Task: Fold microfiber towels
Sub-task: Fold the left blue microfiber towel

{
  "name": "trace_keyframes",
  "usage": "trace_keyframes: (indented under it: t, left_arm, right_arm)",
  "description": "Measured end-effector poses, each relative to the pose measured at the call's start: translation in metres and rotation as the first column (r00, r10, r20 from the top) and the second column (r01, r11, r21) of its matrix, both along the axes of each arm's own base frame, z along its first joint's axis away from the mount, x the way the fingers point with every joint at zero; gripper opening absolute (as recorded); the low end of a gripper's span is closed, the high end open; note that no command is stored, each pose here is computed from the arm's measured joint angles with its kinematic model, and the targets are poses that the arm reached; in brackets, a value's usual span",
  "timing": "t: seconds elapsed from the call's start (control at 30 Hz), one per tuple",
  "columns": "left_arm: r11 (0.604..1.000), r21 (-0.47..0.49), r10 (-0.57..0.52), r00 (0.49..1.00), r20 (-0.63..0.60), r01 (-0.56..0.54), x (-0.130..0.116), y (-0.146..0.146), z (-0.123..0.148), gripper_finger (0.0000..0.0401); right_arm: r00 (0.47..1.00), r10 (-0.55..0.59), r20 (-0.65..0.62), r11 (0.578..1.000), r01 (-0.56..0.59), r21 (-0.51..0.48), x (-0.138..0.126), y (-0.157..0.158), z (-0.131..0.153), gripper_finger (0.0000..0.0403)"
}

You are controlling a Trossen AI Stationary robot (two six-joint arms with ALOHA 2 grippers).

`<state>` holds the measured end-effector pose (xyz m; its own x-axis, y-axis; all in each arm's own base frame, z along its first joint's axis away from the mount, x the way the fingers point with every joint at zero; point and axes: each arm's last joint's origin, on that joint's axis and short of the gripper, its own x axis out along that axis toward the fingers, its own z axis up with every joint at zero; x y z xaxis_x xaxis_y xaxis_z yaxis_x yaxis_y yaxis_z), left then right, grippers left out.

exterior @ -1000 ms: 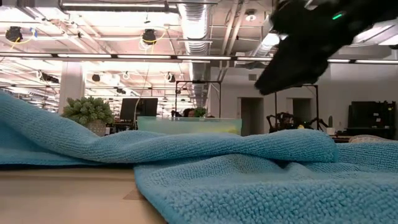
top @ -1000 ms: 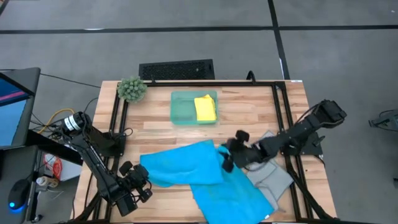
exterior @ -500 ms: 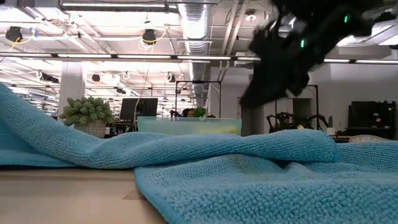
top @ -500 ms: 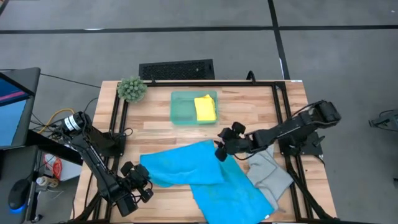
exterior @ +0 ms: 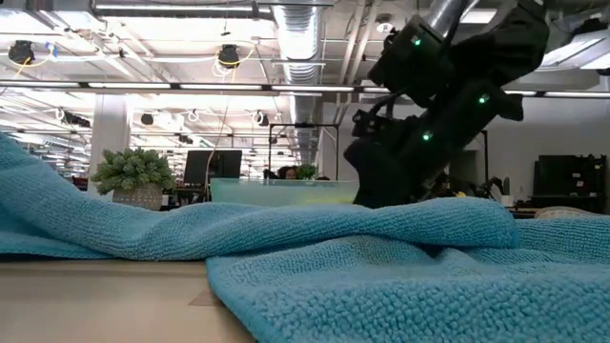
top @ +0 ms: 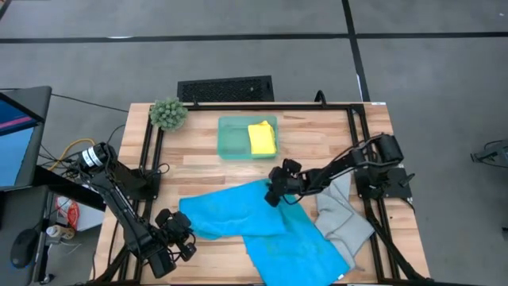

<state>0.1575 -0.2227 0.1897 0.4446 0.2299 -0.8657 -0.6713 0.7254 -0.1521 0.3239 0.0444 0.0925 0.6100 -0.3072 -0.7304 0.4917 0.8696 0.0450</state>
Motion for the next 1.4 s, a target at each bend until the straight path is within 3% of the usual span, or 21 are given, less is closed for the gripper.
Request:
trace_keyframes:
  t: [0.13,0.3,0.53,0.77,0.93,1.03,1.13,1.27,1.33,1.4]
  left_arm:
    - [0.998,-0.061,0.006,0.998,-0.060,-0.010,-0.001,-0.003,0.001,0.0000]
    - [0.989,-0.144,0.007,0.991,-0.136,-0.027,-0.001,-0.009,0.009,0.0000]
    - [0.988,-0.151,0.007,0.993,-0.118,-0.024,-0.004,-0.012,0.010,0.0020]
    - [0.975,-0.214,-0.079,0.991,-0.111,0.053,-0.001,-0.020,0.011,0.0141]
    - [0.966,-0.258,-0.047,0.988,-0.146,0.008,-0.003,-0.021,0.011,0.0213]
    - [0.984,-0.171,0.036,0.995,-0.095,-0.051,-0.008,-0.009,0.019,0.0232]
    - [0.988,-0.007,0.157,0.987,0.020,-0.156,-0.012,0.011,0.027,0.0237]
    - [0.920,0.234,0.326,0.946,-0.005,-0.316,-0.022,0.043,0.031,0.0237]
    - [0.900,0.277,0.364,0.930,-0.052,-0.337,-0.023,0.053,0.022,0.0237]
    - [0.917,0.241,0.348,0.933,-0.091,-0.319,-0.020,0.056,0.006,0.0238]
  right_arm:
    - [1.000,-0.001,-0.007,1.000,0.001,0.001,-0.001,0.002,0.000,0.0146]
    - [0.997,0.081,-0.019,0.997,-0.081,0.007,-0.004,0.006,0.009,0.0020]
    - [0.995,0.103,-0.016,0.994,-0.102,0.031,-0.004,0.009,0.010,0.0013]
    - [0.993,0.109,-0.040,0.994,-0.108,0.013,-0.007,0.013,0.009,0.0013]
    - [0.993,0.110,-0.042,0.994,-0.110,0.008,-0.007,0.014,0.009,0.0005]
    - [0.992,0.119,-0.042,0.993,-0.119,0.001,-0.007,0.014,0.009,0.0010]
    - [0.992,0.117,-0.043,0.993,-0.117,0.000,-0.007,0.013,0.009,0.0017]
    - [0.992,0.114,-0.047,0.993,-0.114,0.002,-0.007,0.011,0.009,0.0014]
    - [0.992,0.118,-0.048,0.993,-0.119,-0.002,-0.007,0.011,0.009,0.0012]
    - [0.992,0.119,-0.048,0.993,-0.120,-0.003,-0.007,0.011,0.009,0.0014]
